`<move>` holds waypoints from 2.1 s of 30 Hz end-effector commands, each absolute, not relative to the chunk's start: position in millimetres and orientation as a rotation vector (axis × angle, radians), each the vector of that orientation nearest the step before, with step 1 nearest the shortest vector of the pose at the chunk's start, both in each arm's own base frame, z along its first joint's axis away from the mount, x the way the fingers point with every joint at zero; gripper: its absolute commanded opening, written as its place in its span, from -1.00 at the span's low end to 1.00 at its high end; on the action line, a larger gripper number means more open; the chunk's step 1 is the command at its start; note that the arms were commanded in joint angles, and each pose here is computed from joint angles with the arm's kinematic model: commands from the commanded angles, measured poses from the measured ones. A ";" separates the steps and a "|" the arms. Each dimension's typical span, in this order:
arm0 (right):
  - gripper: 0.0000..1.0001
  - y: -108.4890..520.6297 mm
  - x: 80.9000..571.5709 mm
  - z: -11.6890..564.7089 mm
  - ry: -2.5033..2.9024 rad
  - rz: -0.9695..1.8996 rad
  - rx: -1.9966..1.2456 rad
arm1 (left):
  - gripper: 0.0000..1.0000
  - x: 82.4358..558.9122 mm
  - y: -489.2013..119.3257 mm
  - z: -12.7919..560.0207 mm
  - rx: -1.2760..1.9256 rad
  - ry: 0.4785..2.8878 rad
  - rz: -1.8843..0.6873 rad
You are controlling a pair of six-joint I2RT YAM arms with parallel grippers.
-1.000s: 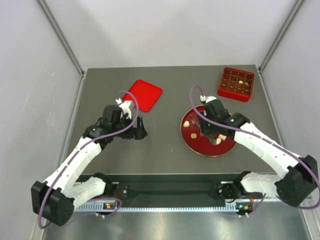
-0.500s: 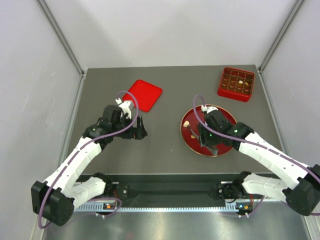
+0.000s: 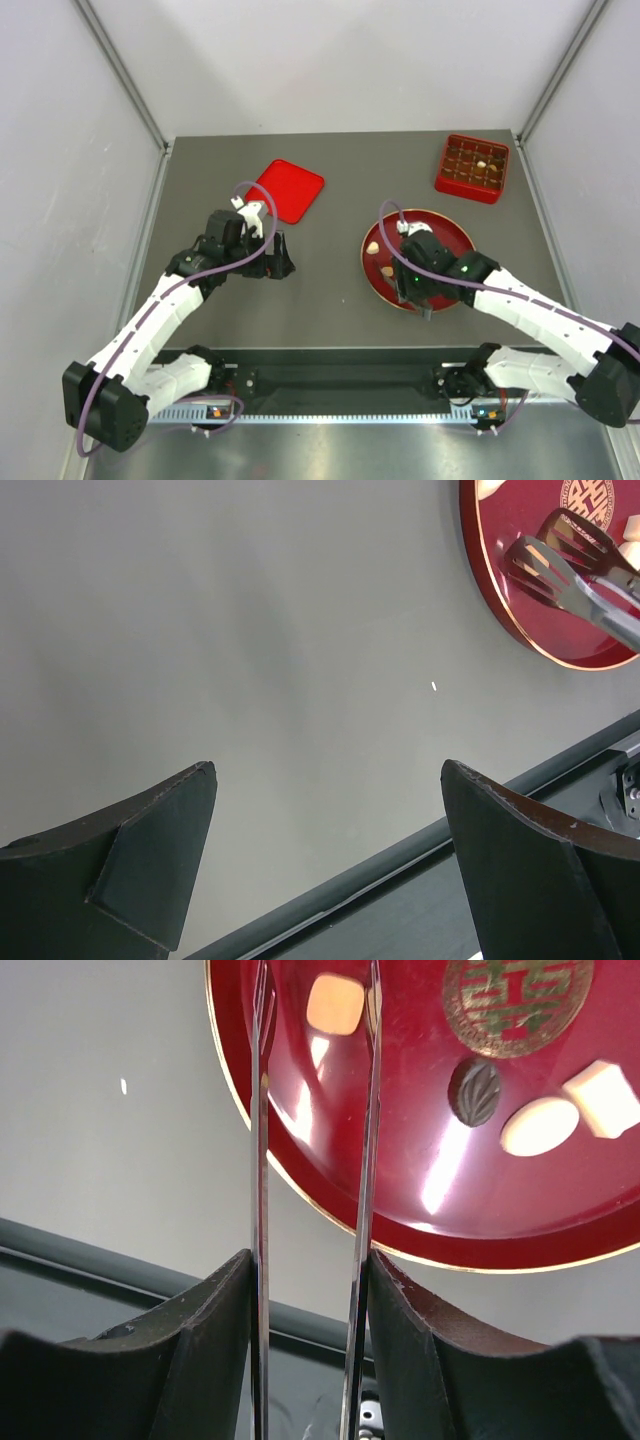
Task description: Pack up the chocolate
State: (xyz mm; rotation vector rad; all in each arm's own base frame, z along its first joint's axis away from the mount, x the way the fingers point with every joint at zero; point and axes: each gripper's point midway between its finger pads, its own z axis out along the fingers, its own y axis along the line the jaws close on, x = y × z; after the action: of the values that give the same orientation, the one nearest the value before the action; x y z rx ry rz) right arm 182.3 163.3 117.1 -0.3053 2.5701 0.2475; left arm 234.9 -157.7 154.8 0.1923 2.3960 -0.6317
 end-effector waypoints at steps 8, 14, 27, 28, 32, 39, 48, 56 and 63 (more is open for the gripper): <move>-0.08 163.7 177.5 108.6 2.570 0.169 -0.303 | 0.98 237.8 -158.8 154.8 0.198 2.381 -0.629; -0.17 165.5 179.0 116.2 2.563 0.172 -0.298 | 0.98 238.1 -158.9 155.4 0.199 2.380 -0.629; -0.40 172.6 200.4 153.0 2.504 0.144 -0.290 | 0.98 237.6 -159.0 157.4 0.202 2.372 -0.632; -0.41 173.2 209.4 160.5 2.491 0.133 -0.279 | 0.98 237.5 -159.2 157.5 0.203 2.372 -0.634; -0.42 167.3 238.8 179.7 2.451 0.090 -0.235 | 0.98 237.3 -159.1 158.3 0.203 2.369 -0.635; -0.44 125.1 312.8 215.9 2.374 -0.014 -0.082 | 0.98 236.9 -160.1 159.1 0.206 2.366 -0.642; -0.45 51.4 412.2 239.7 2.248 -0.176 0.144 | 0.98 236.7 -160.7 158.1 0.210 2.370 -0.646; -0.45 3.8 476.7 212.8 2.253 -0.099 0.300 | 0.98 235.6 -161.9 158.8 0.217 2.367 -0.656; -0.44 -15.1 504.8 210.4 2.226 -0.081 0.344 | 0.97 236.0 -161.8 159.0 0.217 2.364 -0.655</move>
State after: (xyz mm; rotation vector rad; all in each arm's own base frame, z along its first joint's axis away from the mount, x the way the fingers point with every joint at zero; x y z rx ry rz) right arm 471.1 -15.6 162.2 0.3570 2.3893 -0.1475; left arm 234.0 -158.9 155.1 0.1971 2.3964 -0.6412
